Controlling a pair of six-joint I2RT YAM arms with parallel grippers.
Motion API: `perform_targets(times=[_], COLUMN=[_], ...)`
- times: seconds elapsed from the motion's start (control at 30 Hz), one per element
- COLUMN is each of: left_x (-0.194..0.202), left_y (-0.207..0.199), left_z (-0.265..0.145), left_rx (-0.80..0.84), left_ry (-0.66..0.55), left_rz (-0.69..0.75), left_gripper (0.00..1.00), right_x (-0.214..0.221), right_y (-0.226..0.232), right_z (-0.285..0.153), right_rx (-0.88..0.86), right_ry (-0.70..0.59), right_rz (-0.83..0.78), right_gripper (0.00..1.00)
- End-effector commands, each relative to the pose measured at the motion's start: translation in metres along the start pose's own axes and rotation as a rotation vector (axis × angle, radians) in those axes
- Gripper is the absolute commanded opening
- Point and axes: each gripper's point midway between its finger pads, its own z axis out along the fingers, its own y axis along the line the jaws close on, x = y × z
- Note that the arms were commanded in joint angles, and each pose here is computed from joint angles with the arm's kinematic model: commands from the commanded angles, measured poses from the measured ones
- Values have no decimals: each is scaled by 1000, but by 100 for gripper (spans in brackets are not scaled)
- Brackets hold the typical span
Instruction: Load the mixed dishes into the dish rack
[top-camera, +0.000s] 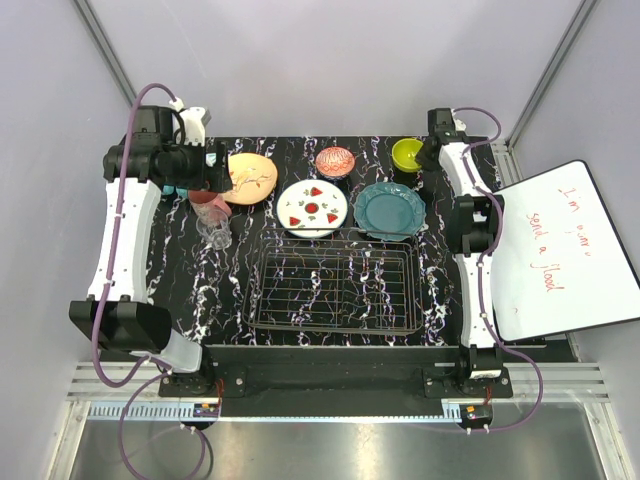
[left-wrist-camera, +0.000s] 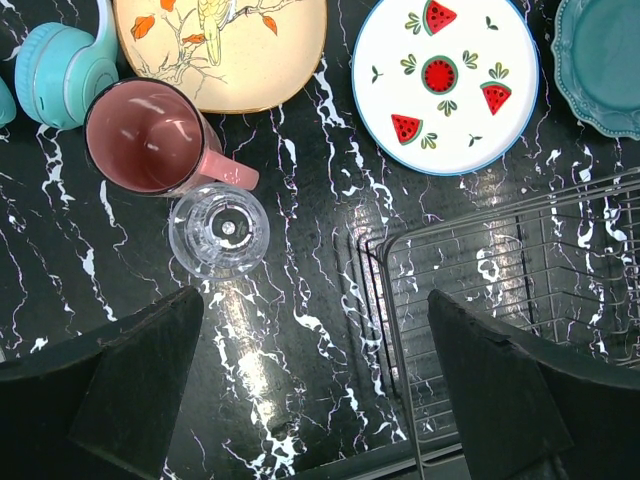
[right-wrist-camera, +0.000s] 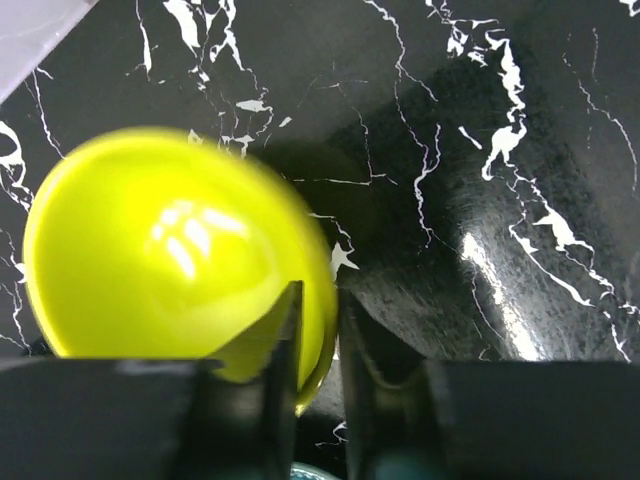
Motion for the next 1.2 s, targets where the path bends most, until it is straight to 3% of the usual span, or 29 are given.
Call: perform_targets(times=[0.0,0.07,0.1,0.27,0.43,0.57,0.63,0.7,0.77,0.83,0.93,1.07,1.17], left_x=[-10,-9,-9,5,22,22,21,20,19,21,22,24,25], left_y=[-1,-2,-1,-2,3,2,-2,-4,-5,-5,-6,-12,-13], left_z=[-11,-11,-10,-2,13,12,8,7,5,6,4,2,2], left_rx=[-1,2,3,20,8,12,27,41,46,45,50,80,82], left_ry=[-65,-65,-65,-47,-23,-38,-50,-58,-63,-60,-62,-69,-70], left_rz=[30,27,26,36,52,62,70,76,83,89,100,98,94], left_gripper=[99,99,99,99,99,99,99,99,99,99,99,99,98], right_x=[-5,-8,-15,-60,-106,-70,-44,-23,2,37,66,77,95], right_y=[8,9,12,32,63,80,66,55,34,7,-21,-36,-40], right_z=[-3,-7,-17,-76,-197,-293,-305,-346,-360,-373,-396,-412,-403], right_rx=[-31,-32,-43,-62,-68,-36,47,78,152,304,504,569,550], right_ry=[-21,-26,-41,-180,-395,-479,-483,-497,-453,-408,-425,-433,-317], right_rz=[6,4,4,-68,-206,-348,-430,-500,-572,-745,-919,-945,-1014], right_gripper=[16,9,0,0,0,0,0,0,0,0,0,0,0])
